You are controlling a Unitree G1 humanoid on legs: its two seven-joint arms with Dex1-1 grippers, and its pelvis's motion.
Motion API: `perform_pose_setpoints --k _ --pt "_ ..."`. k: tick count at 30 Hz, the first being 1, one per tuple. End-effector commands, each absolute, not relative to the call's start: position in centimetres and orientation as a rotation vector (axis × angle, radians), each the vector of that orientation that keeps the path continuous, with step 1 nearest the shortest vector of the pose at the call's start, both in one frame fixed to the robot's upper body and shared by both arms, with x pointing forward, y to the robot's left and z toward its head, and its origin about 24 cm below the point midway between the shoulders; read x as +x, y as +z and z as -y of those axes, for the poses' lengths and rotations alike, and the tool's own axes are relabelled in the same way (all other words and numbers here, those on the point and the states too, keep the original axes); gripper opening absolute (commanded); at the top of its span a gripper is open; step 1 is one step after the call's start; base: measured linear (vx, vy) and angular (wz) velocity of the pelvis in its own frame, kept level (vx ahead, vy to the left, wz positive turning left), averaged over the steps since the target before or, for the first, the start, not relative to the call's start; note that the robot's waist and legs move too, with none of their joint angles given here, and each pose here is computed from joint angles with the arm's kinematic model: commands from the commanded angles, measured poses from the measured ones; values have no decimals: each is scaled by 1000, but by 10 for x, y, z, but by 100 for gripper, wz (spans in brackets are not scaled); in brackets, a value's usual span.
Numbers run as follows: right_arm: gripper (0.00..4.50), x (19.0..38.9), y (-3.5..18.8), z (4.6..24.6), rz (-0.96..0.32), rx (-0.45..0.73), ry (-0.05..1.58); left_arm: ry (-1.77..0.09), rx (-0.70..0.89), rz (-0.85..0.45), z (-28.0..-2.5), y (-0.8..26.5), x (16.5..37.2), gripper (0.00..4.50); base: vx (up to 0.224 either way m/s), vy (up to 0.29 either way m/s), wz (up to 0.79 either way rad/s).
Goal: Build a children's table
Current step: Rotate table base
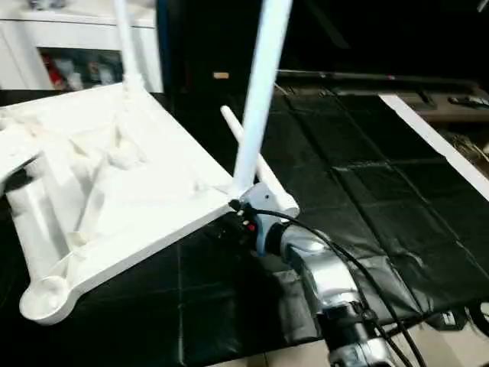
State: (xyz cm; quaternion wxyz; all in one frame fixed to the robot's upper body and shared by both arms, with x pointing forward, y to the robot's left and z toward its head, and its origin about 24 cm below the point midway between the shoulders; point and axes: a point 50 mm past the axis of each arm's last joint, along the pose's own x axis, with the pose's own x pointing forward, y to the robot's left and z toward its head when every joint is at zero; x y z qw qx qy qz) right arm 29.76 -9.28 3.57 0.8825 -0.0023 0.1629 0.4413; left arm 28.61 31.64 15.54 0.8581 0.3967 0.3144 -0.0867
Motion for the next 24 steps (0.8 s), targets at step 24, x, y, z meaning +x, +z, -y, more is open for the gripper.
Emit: perform_pose_setpoints --k 24 --pt "450 335 22 57 -380 -62 769 -1148 616 -946 -228 88 221 7 0 0 0"
